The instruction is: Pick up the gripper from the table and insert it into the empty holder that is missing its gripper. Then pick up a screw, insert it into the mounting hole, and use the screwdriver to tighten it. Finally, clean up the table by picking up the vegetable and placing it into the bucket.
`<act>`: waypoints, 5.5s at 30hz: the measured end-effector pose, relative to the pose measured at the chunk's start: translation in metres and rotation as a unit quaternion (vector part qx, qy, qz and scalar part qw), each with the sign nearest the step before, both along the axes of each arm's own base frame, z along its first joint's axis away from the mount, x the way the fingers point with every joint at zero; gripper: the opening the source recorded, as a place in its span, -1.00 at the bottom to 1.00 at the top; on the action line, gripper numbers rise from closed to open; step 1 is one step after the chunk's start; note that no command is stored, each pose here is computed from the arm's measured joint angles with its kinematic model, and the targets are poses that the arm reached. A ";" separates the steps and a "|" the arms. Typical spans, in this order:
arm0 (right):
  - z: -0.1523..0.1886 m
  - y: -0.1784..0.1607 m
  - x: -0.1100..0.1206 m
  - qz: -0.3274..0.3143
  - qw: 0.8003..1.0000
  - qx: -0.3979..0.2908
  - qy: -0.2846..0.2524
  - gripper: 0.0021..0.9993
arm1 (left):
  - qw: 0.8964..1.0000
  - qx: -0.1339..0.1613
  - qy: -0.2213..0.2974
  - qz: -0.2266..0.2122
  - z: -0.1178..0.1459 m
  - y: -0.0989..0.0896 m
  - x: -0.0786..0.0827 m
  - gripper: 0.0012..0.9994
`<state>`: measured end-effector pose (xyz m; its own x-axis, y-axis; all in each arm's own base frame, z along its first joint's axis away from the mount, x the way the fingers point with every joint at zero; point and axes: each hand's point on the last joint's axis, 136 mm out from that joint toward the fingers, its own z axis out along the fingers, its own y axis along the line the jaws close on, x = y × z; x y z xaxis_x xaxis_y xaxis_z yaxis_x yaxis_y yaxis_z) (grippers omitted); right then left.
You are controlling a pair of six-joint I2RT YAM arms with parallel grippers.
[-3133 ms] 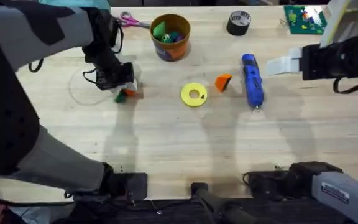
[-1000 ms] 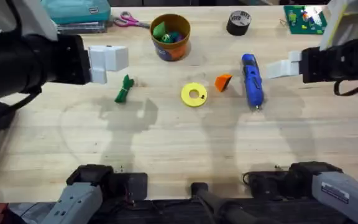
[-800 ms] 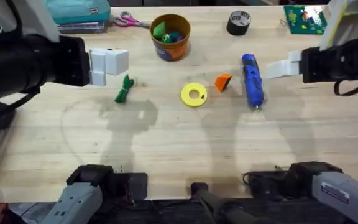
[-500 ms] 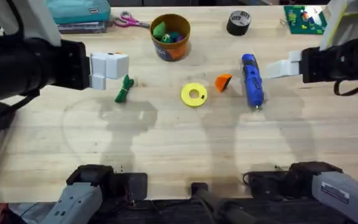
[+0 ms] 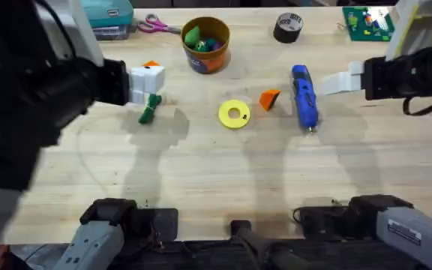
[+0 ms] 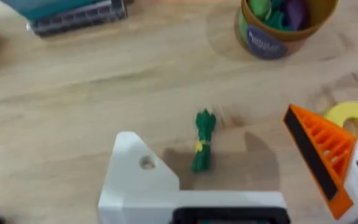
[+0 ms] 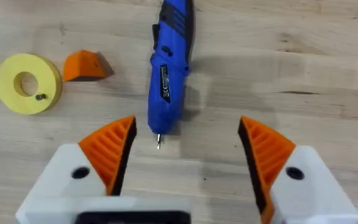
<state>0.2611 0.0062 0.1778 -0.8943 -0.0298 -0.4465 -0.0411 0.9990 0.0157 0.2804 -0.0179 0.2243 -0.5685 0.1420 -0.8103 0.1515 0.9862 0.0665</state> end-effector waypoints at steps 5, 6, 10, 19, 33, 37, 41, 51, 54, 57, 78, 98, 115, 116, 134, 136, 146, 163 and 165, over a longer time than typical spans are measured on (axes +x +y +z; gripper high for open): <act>0.000 0.000 0.000 0.000 1.000 0.000 0.000 1.00 | 0.996 -0.006 -0.090 -0.008 -0.007 -0.003 -0.002 0.97; 0.000 0.000 0.000 0.000 1.000 0.000 0.000 1.00 | 0.994 -0.006 -0.105 -0.009 -0.006 -0.003 -0.003 0.97; 0.000 0.000 0.000 0.000 1.000 0.000 0.000 1.00 | 0.987 -0.007 -0.163 -0.010 -0.003 -0.003 -0.012 0.97; 0.000 0.000 0.000 0.000 1.000 0.000 0.000 0.99 | 0.958 -0.019 -0.281 -0.041 0.005 -0.014 -0.028 0.97; 0.000 0.000 0.000 0.000 1.000 0.000 0.000 1.00 | 0.880 -0.057 -0.398 -0.252 0.003 -0.082 -0.066 0.97; 0.000 0.000 0.000 0.000 1.000 0.000 0.000 1.00 | 0.861 -0.071 -0.398 -0.309 0.003 -0.099 -0.081 0.97; 0.000 0.000 0.000 0.000 1.000 0.000 0.000 1.00 | 0.847 -0.104 -0.385 -0.352 0.003 -0.112 -0.095 0.97; 0.000 0.000 0.000 0.000 1.000 0.000 0.000 1.00 | 0.834 -0.184 -0.298 -0.426 -0.019 -0.133 -0.121 0.97; 0.000 0.000 0.000 0.000 1.000 0.000 0.000 1.00 | 0.833 -0.222 -0.236 -0.447 -0.038 -0.140 -0.131 0.97; 0.000 0.000 0.000 0.000 1.000 0.000 0.000 1.00 | 0.837 -0.241 -0.205 -0.447 -0.047 -0.141 -0.133 0.97; 0.000 0.000 0.000 0.000 1.000 0.000 0.000 1.00 | 0.823 -0.232 -0.178 -0.488 -0.065 -0.147 -0.149 0.97; 0.000 0.000 0.000 0.000 1.000 0.000 0.000 1.00 | 0.822 -0.230 -0.179 -0.489 -0.065 -0.147 -0.149 0.97; 0.001 0.000 0.001 0.000 1.000 0.000 -0.003 1.00 | 0.822 -0.229 -0.179 -0.489 -0.065 -0.147 -0.149 0.97; 0.001 0.000 0.003 0.000 1.000 0.000 -0.006 1.00 | 0.822 -0.229 -0.179 -0.489 -0.066 -0.147 -0.149 0.97; 0.064 0.078 0.001 0.170 0.985 -0.011 -0.022 0.99 | 0.821 -0.230 -0.179 -0.490 -0.065 -0.147 -0.149 0.97; 0.070 0.085 0.002 0.184 0.983 -0.014 -0.005 1.00 | 0.821 -0.230 -0.179 -0.490 -0.066 -0.147 -0.149 0.97; 0.054 0.111 0.025 0.220 0.974 -0.029 0.048 0.99 | 0.821 -0.231 -0.178 -0.491 -0.066 -0.147 -0.150 0.97; -0.025 0.110 0.016 0.201 0.969 -0.032 0.140 0.99 | 0.821 -0.231 -0.178 -0.491 -0.066 -0.147 -0.150 0.97; -0.035 0.113 0.020 0.198 0.969 -0.028 0.149 0.99 | 0.821 -0.231 -0.178 -0.491 -0.066 -0.147 -0.150 0.97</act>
